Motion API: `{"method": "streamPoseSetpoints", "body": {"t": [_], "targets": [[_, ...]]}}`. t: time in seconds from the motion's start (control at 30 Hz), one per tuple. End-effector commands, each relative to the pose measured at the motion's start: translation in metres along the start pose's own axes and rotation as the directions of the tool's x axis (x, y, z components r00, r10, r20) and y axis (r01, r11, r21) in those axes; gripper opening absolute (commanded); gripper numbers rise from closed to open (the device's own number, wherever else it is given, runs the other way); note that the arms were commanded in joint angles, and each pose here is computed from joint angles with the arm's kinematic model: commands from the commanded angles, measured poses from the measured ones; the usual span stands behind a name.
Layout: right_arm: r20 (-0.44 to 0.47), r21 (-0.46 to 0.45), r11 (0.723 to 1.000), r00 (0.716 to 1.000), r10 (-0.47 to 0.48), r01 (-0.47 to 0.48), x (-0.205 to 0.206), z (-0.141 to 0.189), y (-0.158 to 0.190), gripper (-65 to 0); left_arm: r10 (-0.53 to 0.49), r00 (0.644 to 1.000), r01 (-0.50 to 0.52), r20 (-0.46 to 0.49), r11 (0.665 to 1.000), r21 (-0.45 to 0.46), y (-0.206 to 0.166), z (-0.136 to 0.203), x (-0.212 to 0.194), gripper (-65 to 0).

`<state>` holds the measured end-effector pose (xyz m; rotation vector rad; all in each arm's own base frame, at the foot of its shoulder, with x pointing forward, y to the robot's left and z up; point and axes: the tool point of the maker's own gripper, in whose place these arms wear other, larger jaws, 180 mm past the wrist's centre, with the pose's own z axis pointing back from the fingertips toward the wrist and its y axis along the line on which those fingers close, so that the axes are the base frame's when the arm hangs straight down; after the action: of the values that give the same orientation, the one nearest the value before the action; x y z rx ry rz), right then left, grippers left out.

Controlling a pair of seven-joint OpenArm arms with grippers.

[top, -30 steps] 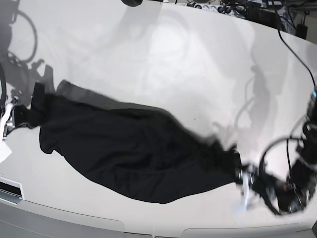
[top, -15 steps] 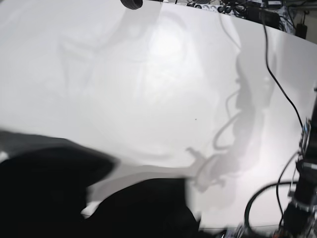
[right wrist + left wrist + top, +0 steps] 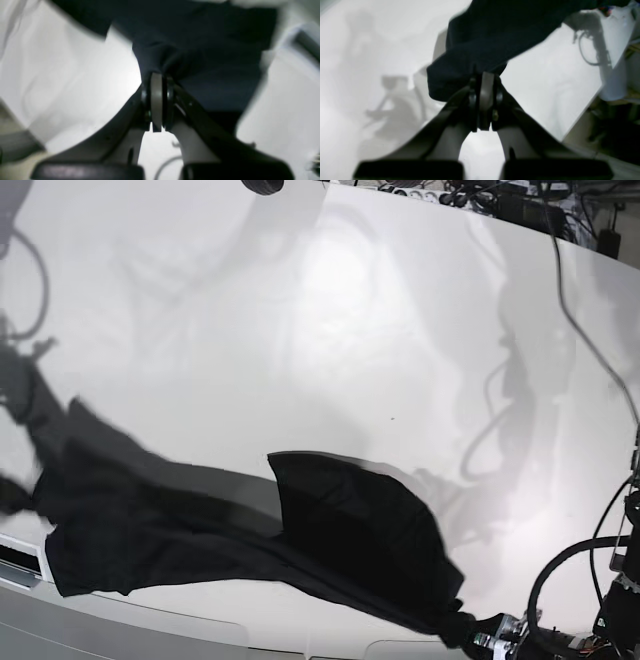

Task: Layout the t-shirt on the table in an organized manner, then fold the t-shirt properly
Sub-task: 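Swing the lifted shirt down and lay it across the table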

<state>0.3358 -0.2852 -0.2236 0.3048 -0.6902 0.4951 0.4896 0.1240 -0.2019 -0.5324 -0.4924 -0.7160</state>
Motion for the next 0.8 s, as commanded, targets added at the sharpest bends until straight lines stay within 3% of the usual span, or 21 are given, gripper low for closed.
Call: {"method": "streamPoseSetpoints", "body": {"t": [0.0,0.17,0.23,0.33,0.53,0.63,0.77], "targets": [[0.039,-0.026,1.000,0.999,0.017,-0.016,0.011,0.013,-0.006,-65.0,-0.051,0.999,0.051,0.011,0.999,0.012,-0.006,0.009,0.018,-65.0],[-0.059,0.015,0.999,0.998,-0.039,0.040,-0.034,-0.007,0.007,-65.0,-0.065,0.963,0.073,-0.261,0.997,0.022,-0.002,-0.021,-0.044,-65.0],[-0.114,0.006,0.999,0.992,-0.053,0.054,-0.054,-0.011,0.008,-65.0,-0.050,0.949,0.048,-0.311,0.999,-0.016,-0.007,-0.036,-0.069,-65.0],[-0.203,-0.010,0.997,0.976,-0.075,0.074,-0.086,-0.014,0.009,-65.0,-0.018,0.941,-0.013,-0.337,0.996,-0.091,-0.021,-0.050,-0.093,-65.0],[-0.303,0.013,0.996,0.949,-0.086,0.094,-0.129,-0.016,0.021,-65.0,-0.028,0.882,-0.009,-0.470,0.997,-0.077,-0.018,-0.058,-0.133,-65.0],[-0.356,-0.007,0.998,0.933,-0.061,0.062,-0.142,-0.009,0.016,-65.0,-0.032,0.882,-0.001,-0.471,0.997,-0.072,-0.017,-0.056,-0.131,-65.0],[-0.420,-0.112,0.994,0.905,-0.065,0.020,-0.144,0.012,-0.009,-65.0,-0.037,0.895,0.020,-0.445,0.999,-0.043,-0.009,-0.042,-0.114,-65.0]]}}
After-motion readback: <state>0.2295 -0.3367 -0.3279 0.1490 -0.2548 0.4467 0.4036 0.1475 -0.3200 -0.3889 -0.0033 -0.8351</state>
